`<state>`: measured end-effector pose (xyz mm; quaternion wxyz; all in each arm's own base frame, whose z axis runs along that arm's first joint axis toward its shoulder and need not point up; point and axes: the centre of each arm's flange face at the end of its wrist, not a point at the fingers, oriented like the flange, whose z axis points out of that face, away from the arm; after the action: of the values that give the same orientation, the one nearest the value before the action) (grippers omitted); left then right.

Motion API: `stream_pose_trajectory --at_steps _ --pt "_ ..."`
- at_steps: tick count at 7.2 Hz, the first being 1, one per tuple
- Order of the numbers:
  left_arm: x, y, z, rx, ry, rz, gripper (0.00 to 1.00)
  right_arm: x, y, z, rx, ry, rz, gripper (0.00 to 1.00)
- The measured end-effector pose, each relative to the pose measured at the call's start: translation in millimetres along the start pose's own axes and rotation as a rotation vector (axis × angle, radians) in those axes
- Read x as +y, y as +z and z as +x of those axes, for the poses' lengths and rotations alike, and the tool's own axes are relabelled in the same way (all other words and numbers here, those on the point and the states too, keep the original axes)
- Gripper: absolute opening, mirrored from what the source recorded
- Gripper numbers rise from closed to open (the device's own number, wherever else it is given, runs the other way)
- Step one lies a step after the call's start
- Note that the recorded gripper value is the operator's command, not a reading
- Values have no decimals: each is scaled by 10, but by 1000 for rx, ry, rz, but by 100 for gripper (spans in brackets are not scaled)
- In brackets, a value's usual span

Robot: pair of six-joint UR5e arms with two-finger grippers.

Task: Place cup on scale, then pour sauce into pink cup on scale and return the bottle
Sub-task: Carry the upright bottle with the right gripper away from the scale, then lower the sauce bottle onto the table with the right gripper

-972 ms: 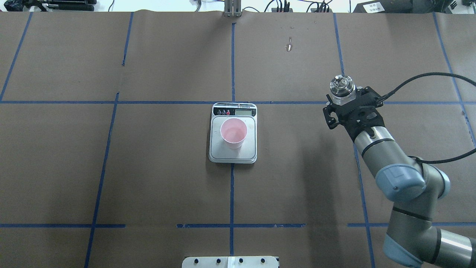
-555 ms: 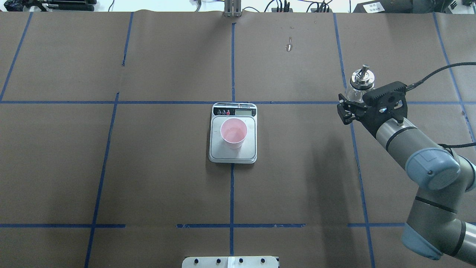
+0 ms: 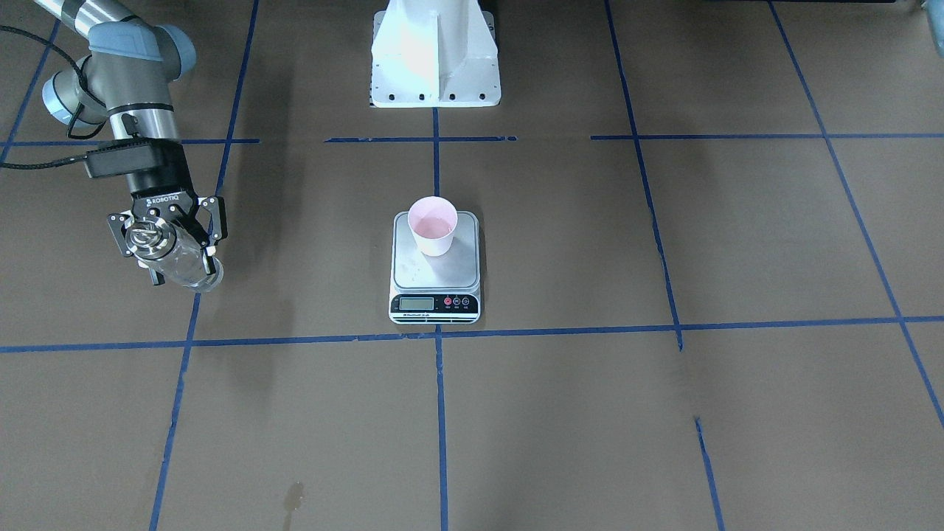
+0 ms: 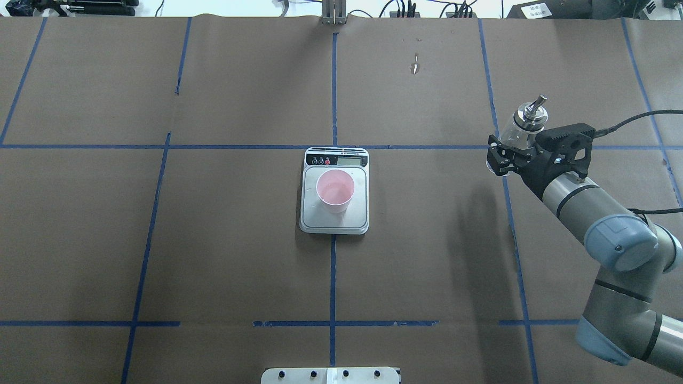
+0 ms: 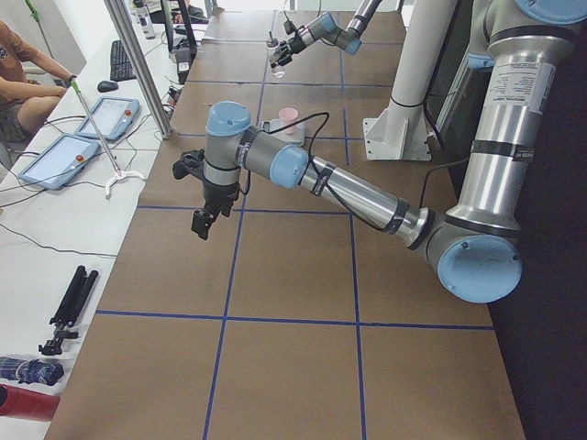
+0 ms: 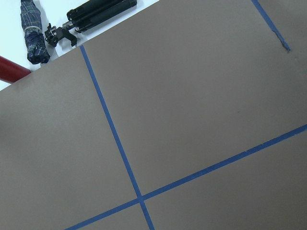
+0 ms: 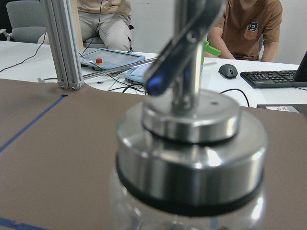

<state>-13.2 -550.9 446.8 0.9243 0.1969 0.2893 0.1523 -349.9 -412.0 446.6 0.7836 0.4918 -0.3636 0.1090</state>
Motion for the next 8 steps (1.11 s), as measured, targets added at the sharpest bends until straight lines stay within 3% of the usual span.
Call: stream_pose_trajectory --at_steps 3,8 --pt "-14 1 -1 0 1 1 100 200 108 221 0 17 41 0" --pt "-17 23 -16 1 -1 -2 100 316 141 349 25 -55 26 0"
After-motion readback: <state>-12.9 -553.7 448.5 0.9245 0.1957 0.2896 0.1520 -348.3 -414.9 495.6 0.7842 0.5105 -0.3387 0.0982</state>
